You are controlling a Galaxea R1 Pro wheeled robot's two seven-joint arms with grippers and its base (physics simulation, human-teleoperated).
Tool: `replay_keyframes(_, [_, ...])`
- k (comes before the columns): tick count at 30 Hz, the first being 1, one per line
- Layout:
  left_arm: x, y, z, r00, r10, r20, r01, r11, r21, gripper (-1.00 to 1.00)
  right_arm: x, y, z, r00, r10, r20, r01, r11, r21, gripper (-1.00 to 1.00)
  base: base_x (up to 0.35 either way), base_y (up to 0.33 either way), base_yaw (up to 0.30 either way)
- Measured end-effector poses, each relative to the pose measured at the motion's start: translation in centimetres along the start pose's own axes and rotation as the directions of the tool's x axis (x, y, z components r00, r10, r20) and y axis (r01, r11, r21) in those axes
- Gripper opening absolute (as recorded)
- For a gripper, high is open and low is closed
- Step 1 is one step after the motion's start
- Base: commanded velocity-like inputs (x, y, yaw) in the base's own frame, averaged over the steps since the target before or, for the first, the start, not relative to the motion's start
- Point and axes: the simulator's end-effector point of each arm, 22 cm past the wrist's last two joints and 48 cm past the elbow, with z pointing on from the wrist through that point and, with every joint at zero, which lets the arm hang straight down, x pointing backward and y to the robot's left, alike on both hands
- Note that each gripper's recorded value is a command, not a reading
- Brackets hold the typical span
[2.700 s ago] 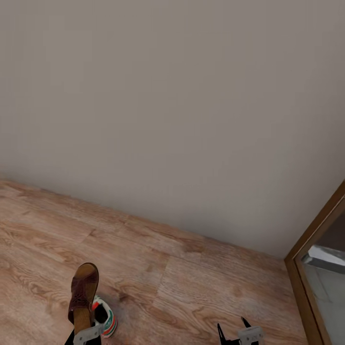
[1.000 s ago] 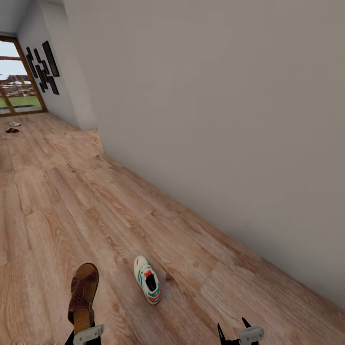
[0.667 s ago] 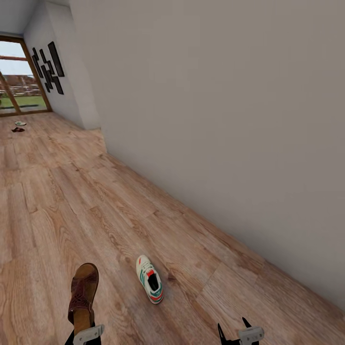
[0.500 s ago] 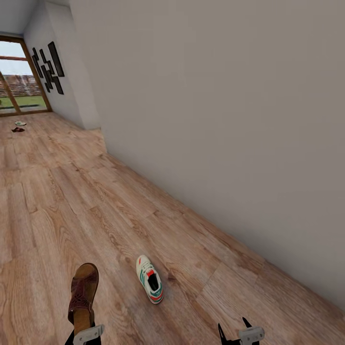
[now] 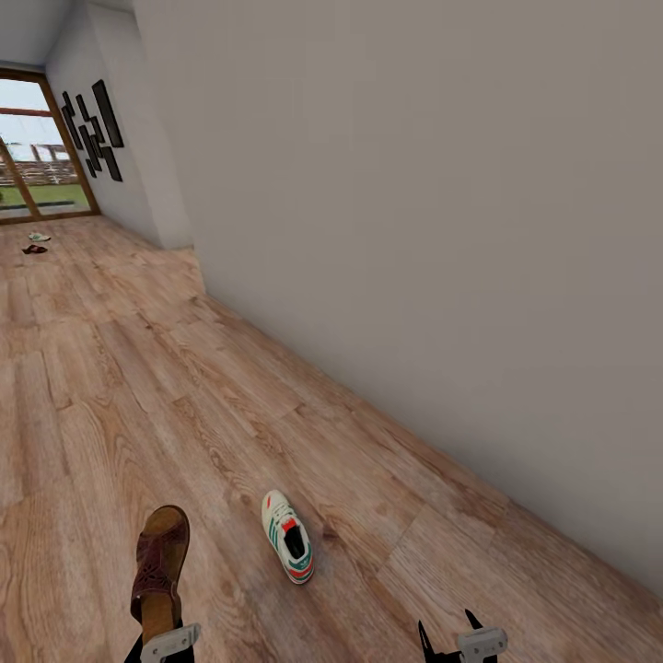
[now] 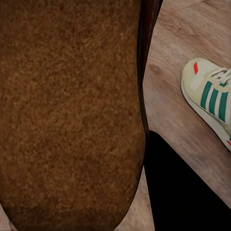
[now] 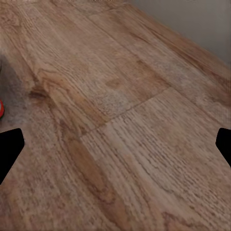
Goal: Pick up the two gym shoes and the two sandals from the corridor floor and place them onto the hallstand (shoe rack) in the corridor, making sure they are on the rack and not on the floor. Arrange them so the two gym shoes are next to each other and the two sandals are next to each other.
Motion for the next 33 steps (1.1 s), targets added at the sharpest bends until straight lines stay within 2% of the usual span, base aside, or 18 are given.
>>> replay_keyframes(19, [0.02, 0.01, 0.0, 1.0, 0.0, -0.001, 0.0, 1.0, 0.0, -1.0, -0.01, 0.05, 0.01, 1.0, 0.001, 0.0, -0.001, 1.0, 0.0, 1.0, 0.006, 0.0, 0.26])
replay_keyframes(33, [0.05, 0.01, -0.02, 1.0, 0.0, -0.002, 0.0, 1.0, 0.0, -1.0, -0.02, 0.05, 0.01, 1.0, 0.001, 0.0, -0.001, 1.0, 0.0, 1.0, 0.213, 0.015, 0.277])
